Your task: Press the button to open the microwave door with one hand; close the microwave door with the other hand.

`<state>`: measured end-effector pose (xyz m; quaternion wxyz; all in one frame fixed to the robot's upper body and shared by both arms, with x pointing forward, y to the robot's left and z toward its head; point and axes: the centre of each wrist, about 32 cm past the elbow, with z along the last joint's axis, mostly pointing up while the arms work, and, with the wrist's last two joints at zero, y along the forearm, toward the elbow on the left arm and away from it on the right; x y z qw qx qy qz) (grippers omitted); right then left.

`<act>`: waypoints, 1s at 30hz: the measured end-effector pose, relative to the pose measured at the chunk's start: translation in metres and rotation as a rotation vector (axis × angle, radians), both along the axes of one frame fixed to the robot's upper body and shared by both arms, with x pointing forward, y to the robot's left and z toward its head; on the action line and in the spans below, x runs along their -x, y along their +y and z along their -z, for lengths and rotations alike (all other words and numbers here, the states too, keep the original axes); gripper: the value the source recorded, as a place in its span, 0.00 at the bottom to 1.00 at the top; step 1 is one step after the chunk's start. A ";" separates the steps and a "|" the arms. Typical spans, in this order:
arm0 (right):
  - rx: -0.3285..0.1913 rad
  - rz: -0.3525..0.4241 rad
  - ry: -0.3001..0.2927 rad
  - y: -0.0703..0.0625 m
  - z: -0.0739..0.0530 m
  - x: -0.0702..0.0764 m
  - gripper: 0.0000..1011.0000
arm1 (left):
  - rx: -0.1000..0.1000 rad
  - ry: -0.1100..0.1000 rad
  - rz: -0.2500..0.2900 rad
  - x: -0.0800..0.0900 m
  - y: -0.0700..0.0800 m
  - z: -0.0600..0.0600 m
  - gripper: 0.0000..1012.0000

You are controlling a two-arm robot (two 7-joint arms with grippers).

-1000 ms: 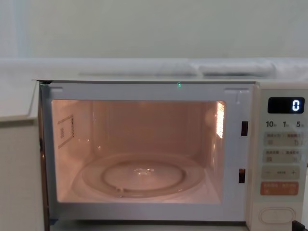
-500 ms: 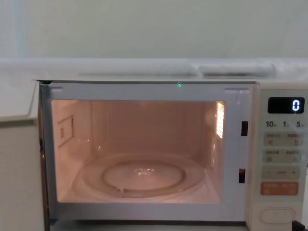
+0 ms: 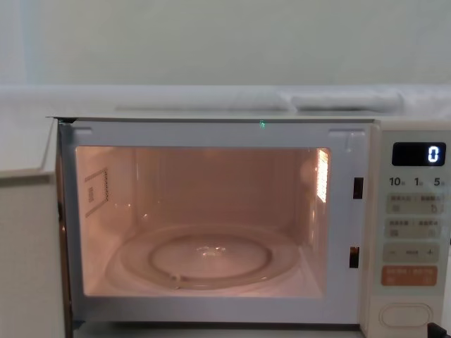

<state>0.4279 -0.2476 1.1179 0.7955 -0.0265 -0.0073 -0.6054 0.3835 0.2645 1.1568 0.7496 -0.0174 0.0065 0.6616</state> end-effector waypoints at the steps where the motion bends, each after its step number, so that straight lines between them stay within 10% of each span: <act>1: 0.000 0.000 0.000 0.000 0.000 0.000 0.99 | 0.000 0.000 0.000 0.000 0.000 0.000 0.99; 15: 0.000 0.000 0.000 0.000 0.000 0.000 0.99 | 0.000 0.000 0.000 0.000 0.000 0.000 0.87; 30: 0.000 0.000 0.000 0.000 0.000 0.000 0.99 | 0.000 0.000 0.000 0.000 0.000 0.000 0.38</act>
